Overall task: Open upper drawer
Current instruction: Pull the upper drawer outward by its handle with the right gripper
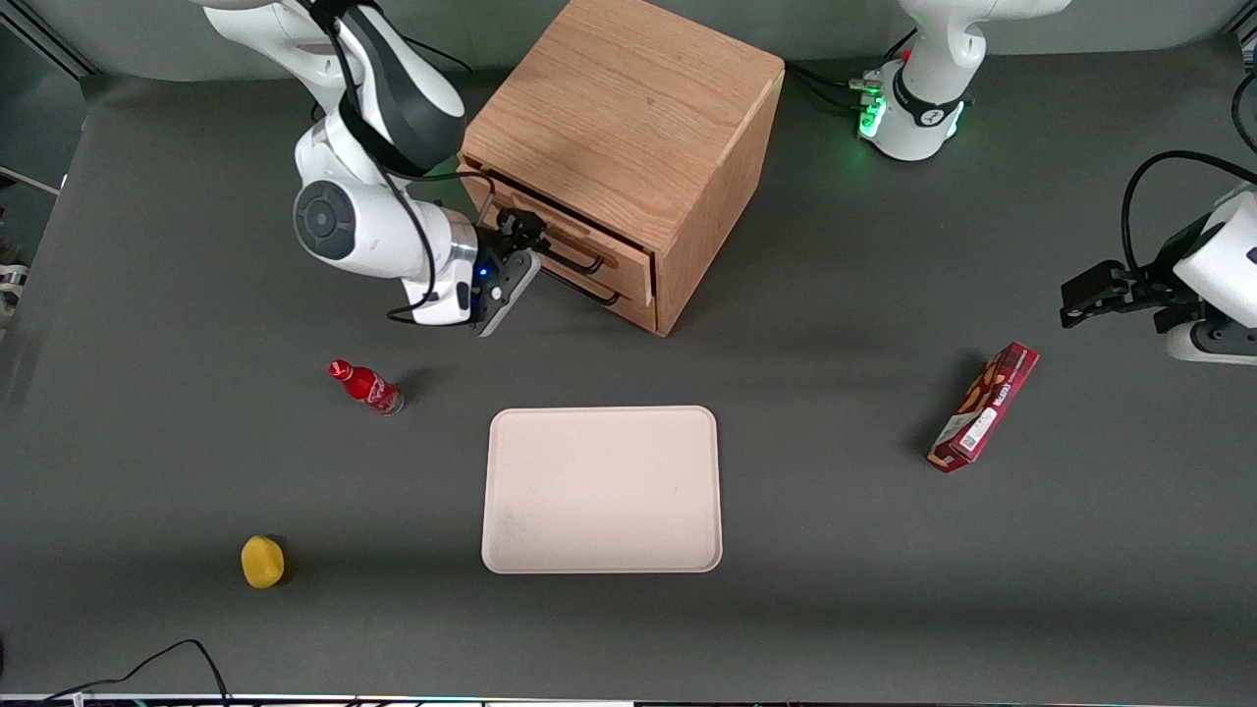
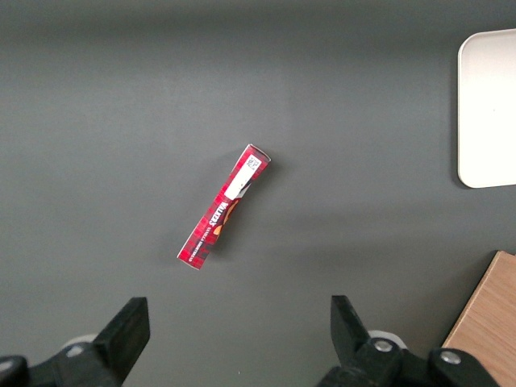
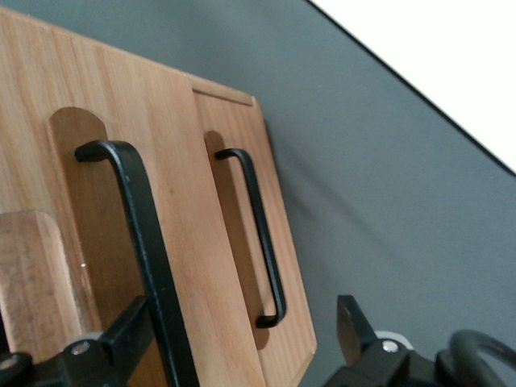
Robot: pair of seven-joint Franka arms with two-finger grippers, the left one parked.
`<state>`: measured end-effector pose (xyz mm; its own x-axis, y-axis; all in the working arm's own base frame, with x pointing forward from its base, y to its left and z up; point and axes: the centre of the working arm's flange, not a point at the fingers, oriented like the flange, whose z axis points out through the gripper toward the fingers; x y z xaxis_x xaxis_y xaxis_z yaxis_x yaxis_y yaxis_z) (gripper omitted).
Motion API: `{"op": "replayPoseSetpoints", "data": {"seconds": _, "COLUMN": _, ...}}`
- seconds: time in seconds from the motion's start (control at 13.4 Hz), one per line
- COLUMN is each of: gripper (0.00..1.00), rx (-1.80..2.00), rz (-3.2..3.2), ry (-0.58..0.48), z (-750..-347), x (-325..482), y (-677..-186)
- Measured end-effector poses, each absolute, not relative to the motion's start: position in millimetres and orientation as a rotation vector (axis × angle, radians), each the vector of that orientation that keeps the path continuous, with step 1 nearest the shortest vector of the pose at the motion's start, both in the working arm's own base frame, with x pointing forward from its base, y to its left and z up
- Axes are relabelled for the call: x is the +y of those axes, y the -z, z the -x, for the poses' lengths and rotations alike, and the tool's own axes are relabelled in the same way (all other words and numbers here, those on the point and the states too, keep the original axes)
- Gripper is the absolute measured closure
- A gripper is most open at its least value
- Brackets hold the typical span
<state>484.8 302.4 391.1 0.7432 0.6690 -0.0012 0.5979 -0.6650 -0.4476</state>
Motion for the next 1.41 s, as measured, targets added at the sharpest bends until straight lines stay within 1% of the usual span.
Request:
{"op": "replayPoseSetpoints", "data": {"seconds": 0.37, "gripper": 0.0, "rx": -0.962, "rz": 2.543, "ry": -0.181, "z": -509.0, "x": 281.8, "y": -395.6}}
{"op": "replayPoseSetpoints", "data": {"seconds": 1.41, "gripper": 0.0, "rx": -1.006, "rz": 2.579, "ry": -0.117, "z": -577.5, "x": 245.1, "y": -384.0}}
